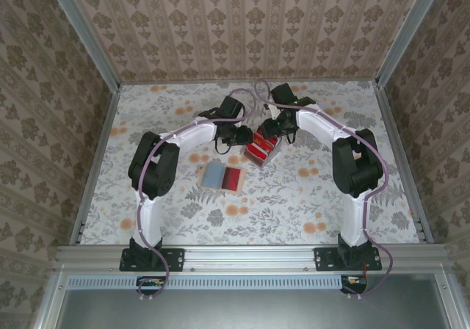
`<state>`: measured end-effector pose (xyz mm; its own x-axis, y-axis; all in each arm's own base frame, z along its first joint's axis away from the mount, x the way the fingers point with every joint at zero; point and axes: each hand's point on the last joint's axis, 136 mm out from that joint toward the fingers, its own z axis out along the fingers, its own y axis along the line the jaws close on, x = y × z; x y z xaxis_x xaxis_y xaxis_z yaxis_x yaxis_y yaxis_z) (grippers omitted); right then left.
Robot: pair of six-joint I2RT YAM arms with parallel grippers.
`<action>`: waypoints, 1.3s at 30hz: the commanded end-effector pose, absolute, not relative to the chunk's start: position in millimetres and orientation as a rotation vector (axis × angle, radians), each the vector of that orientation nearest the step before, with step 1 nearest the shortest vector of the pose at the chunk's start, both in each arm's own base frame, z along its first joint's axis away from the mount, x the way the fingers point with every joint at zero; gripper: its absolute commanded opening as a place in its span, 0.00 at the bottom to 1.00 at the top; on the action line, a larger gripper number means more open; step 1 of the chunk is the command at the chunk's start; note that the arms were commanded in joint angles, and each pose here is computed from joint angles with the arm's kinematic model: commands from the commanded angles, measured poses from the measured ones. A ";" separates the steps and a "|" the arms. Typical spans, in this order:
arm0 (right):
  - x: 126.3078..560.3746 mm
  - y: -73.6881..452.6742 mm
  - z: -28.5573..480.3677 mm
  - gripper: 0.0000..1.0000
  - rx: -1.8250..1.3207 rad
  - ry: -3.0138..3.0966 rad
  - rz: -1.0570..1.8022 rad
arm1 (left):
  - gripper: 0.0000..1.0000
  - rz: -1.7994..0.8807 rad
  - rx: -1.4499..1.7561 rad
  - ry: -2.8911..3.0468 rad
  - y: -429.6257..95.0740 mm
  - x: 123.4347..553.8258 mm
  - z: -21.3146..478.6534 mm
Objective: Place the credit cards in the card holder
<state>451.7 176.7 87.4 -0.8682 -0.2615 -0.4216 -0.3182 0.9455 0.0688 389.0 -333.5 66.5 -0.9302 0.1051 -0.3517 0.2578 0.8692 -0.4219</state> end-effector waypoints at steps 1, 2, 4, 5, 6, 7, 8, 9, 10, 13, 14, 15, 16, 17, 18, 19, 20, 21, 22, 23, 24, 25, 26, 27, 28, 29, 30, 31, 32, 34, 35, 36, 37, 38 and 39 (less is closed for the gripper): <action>455.9 155.6 88.2 0.58 -0.420 2.685 0.025 | 0.37 -0.584 0.305 2.881 -324.1 356.3 29.6; 456.1 153.3 90.5 0.57 -0.415 2.677 0.009 | 0.37 -0.585 0.307 2.879 -324.6 357.0 29.4; 457.0 149.7 97.9 0.56 -0.399 2.652 -0.011 | 0.37 -0.586 0.305 2.888 -324.7 355.9 27.9; 457.1 149.0 101.2 0.56 -0.393 2.642 -0.015 | 0.37 -0.589 0.306 2.887 -324.8 355.7 28.6; 457.0 148.0 104.6 0.55 -0.385 2.633 -0.017 | 0.37 -0.592 0.307 2.885 -325.5 355.1 29.0; 457.1 148.1 107.5 0.55 -0.381 2.624 -0.014 | 0.37 -0.592 0.305 2.880 -325.1 355.7 29.5; 457.7 148.8 109.4 0.55 -0.380 2.616 -0.008 | 0.37 -0.593 0.307 2.879 -325.5 355.7 29.6; 457.1 149.7 110.1 0.54 -0.382 2.615 0.001 | 0.37 -0.590 0.308 2.880 -325.1 355.9 29.0; 456.6 151.2 109.6 0.53 -0.386 2.618 0.009 | 0.37 -0.588 0.308 2.883 -325.1 355.7 29.3; 456.4 151.7 108.5 0.51 -0.383 2.621 0.017 | 0.37 -0.591 0.307 2.878 -324.6 354.9 31.3; 456.2 152.2 108.2 0.50 -0.385 2.622 0.019 | 0.37 -0.588 0.307 2.877 -324.2 354.9 31.0; 456.2 152.2 108.6 0.50 -0.386 2.621 0.021 | 0.37 -0.585 0.309 2.877 -324.0 355.1 30.6; 455.6 152.2 108.9 0.50 -0.386 2.621 0.022 | 0.37 -0.583 0.309 2.881 -323.8 355.0 30.1; 454.7 152.7 108.7 0.48 -0.391 2.621 0.024 | 0.37 -0.583 0.309 2.884 -324.0 354.7 29.8; 454.3 152.4 109.4 0.46 -0.392 2.621 0.026 | 0.37 -0.586 0.308 2.884 -324.3 354.6 30.1; 453.6 152.0 110.0 0.45 -0.392 2.620 0.024 | 0.37 -0.589 0.308 2.883 -324.5 354.2 30.0; 453.2 151.4 110.5 0.43 -0.391 2.617 0.021 | 0.37 -0.590 0.308 2.883 -324.6 354.2 29.4; 453.1 150.6 112.1 0.40 -0.391 2.610 0.018 | 0.37 -0.592 0.308 2.880 -325.5 354.9 29.8; 452.3 150.4 112.1 0.37 -0.392 2.608 0.016 | 0.37 -0.591 0.308 2.882 -325.4 354.8 29.2; 451.7 150.0 112.0 0.35 -0.394 2.608 0.014 | 0.37 -0.591 0.309 2.886 -325.4 354.5 28.5; 451.2 149.5 112.1 0.33 -0.396 2.609 0.014 | 0.37 -0.594 0.309 2.885 -326.1 354.3 29.4; 450.7 149.8 113.1 0.30 -0.400 2.608 0.015 | 0.37 -0.595 0.309 2.883 -325.7 354.3 29.4; 450.7 150.0 113.3 0.28 -0.404 2.607 0.015 | 0.37 -0.594 0.309 2.882 -325.8 354.3 29.4; 449.8 150.7 112.6 0.26 -0.410 2.609 0.016 | 0.37 -0.594 0.309 2.882 -325.6 354.3 29.6; 449.6 150.8 112.3 0.24 -0.415 2.609 0.018 | 0.37 -0.591 0.307 2.882 -325.5 354.5 29.0; 449.5 151.1 112.1 0.22 -0.419 2.609 0.018 | 0.37 -0.591 0.309 2.883 -325.6 354.4 28.3; 448.8 152.1 111.7 0.19 -0.427 2.610 0.020 | 0.37 -0.591 0.309 2.887 -325.8 353.4 28.2; 448.2 152.3 111.4 0.17 -0.432 2.611 0.021 | 0.37 -0.591 0.309 2.887 -325.5 352.8 28.6; 447.8 152.2 111.1 0.16 -0.435 2.612 0.022 | 0.37 -0.591 0.309 2.884 -325.2 352.8 29.0; 446.7 154.6 111.3 0.11 -0.450 2.610 0.035 | 0.37 -0.587 0.308 2.881 -324.5 353.0 28.6; 446.0 155.3 111.6 0.10 -0.455 2.609 0.039 | 0.37 -0.584 0.309 2.883 -324.2 352.8 28.0; 444.9 155.1 111.1 0.10 -0.459 2.609 0.037 | 0.37 -0.585 0.310 2.886 -324.6 352.9 28.2; 444.4 155.6 111.3 0.10 -0.463 2.608 0.036 | 0.37 -0.587 0.308 2.888 -324.9 352.6 28.7; 443.6 154.9 112.0 0.10 -0.465 2.608 0.033 | 0.37 -0.590 0.310 2.886 -325.3 352.1 29.7; 443.1 154.3 112.9 0.10 -0.463 2.606 0.030 | 0.37 -0.590 0.311 2.885 -325.2 351.7 29.5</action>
